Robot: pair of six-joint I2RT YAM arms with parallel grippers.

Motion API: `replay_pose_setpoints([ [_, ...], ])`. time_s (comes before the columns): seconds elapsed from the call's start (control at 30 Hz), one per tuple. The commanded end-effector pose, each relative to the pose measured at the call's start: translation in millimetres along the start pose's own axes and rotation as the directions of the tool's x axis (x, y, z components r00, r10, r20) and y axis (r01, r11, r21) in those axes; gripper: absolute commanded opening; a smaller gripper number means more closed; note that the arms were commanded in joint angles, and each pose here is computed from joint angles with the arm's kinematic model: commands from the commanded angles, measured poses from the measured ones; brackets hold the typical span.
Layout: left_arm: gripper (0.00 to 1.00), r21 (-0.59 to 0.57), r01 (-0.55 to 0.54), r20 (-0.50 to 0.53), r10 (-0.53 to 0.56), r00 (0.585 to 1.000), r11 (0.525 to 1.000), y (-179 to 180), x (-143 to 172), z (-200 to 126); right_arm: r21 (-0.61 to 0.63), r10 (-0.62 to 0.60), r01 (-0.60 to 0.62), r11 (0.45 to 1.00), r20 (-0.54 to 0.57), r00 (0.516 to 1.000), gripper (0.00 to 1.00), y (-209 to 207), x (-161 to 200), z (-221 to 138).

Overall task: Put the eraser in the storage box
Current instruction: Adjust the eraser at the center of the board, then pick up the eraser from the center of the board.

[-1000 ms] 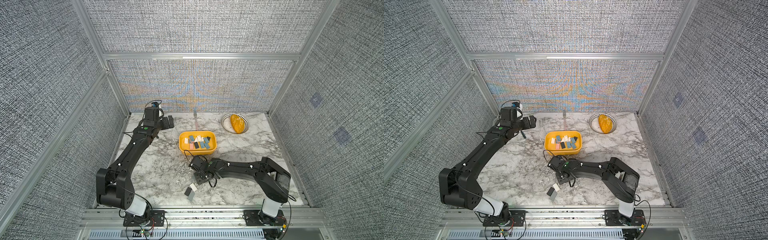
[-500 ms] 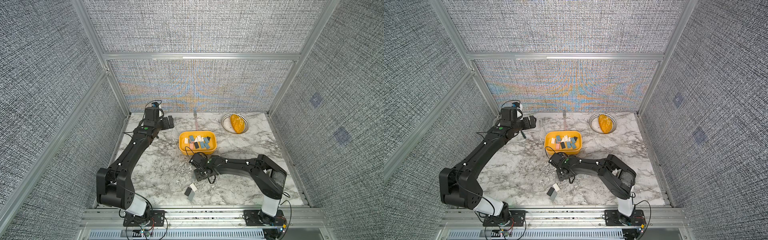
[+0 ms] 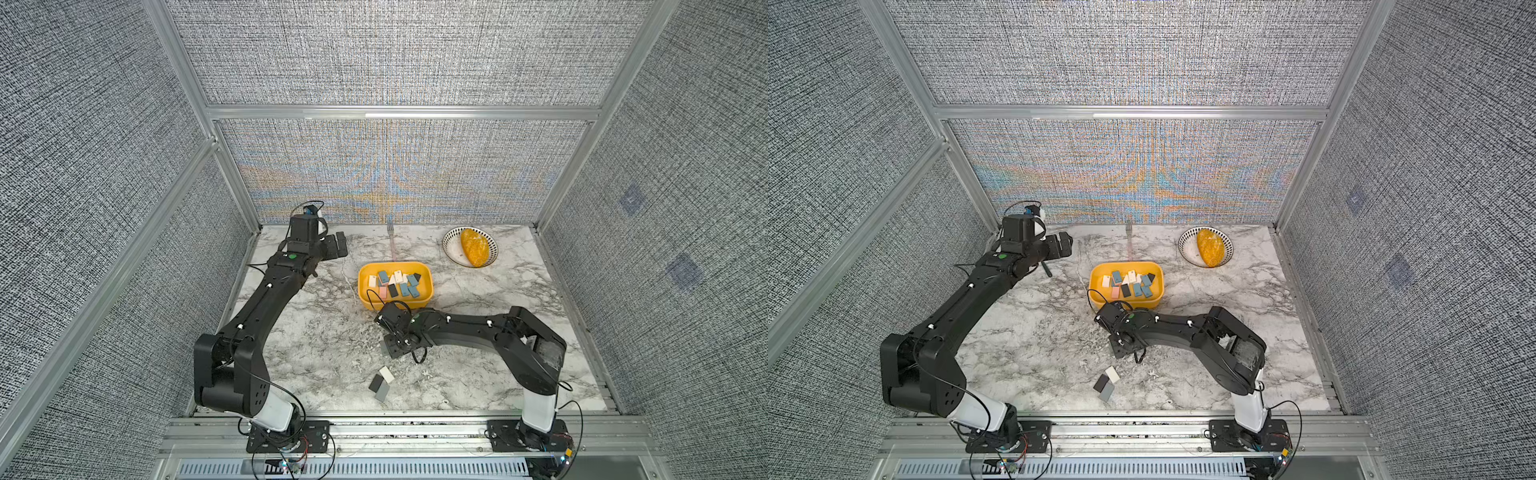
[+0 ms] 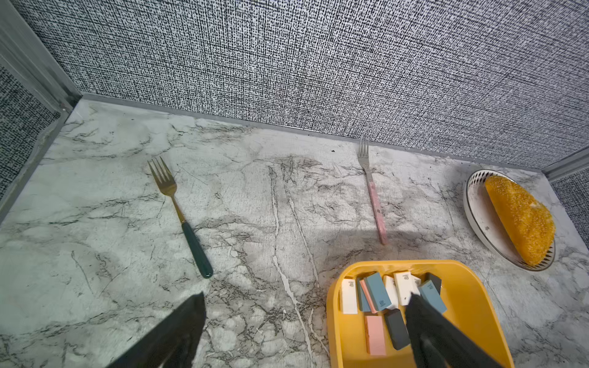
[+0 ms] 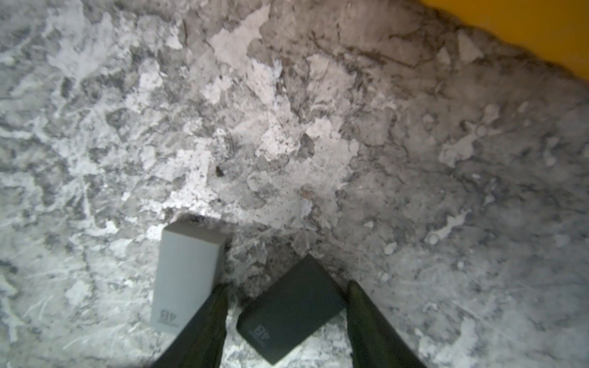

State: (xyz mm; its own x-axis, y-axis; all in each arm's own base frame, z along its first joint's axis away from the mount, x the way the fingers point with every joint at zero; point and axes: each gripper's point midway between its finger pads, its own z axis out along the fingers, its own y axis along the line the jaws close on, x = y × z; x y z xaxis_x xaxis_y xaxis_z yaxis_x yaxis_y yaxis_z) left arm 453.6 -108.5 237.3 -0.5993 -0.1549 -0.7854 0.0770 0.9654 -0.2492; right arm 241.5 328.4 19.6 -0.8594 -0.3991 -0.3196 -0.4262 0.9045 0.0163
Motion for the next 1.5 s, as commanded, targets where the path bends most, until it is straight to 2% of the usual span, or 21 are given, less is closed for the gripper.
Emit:
replay_pose_setpoints([
  [0.0, 1.0, 0.007, 0.0, 0.027, 0.0, 1.0, 1.0, 0, -7, 1, -0.013, -0.02, 0.02, 1.0, -0.017, 1.0, 0.59, 4, 2, 4],
  [0.27, 1.0, 0.007, 0.002, 0.027, -0.002, 1.0, 1.0, 0, -7, 1, -0.001, -0.027, 0.027, 1.0, -0.038, 0.999, 0.55, 0, 10, 6],
  [0.67, 1.0, 0.011, 0.004, 0.029, -0.004, 1.0, 1.0, -1, -7, 0, 0.032, -0.032, 0.034, 0.999, -0.064, 0.997, 0.32, -7, 18, 8],
  [1.07, 1.0, 0.016, 0.005, 0.032, -0.005, 0.999, 1.0, -2, -8, -2, 0.042, -0.036, 0.039, 0.998, -0.062, 0.997, 0.38, -10, 19, -1],
  [1.37, 1.0, 0.019, 0.006, 0.031, -0.007, 0.999, 1.0, -2, -7, -1, 0.03, -0.052, 0.055, 0.998, -0.088, 0.995, 0.38, -4, 28, 0],
  [1.47, 1.0, 0.019, 0.005, 0.032, -0.005, 0.999, 1.0, -2, -8, -1, 0.022, -0.055, 0.057, 0.998, -0.09, 0.994, 0.33, -2, 28, 1],
])
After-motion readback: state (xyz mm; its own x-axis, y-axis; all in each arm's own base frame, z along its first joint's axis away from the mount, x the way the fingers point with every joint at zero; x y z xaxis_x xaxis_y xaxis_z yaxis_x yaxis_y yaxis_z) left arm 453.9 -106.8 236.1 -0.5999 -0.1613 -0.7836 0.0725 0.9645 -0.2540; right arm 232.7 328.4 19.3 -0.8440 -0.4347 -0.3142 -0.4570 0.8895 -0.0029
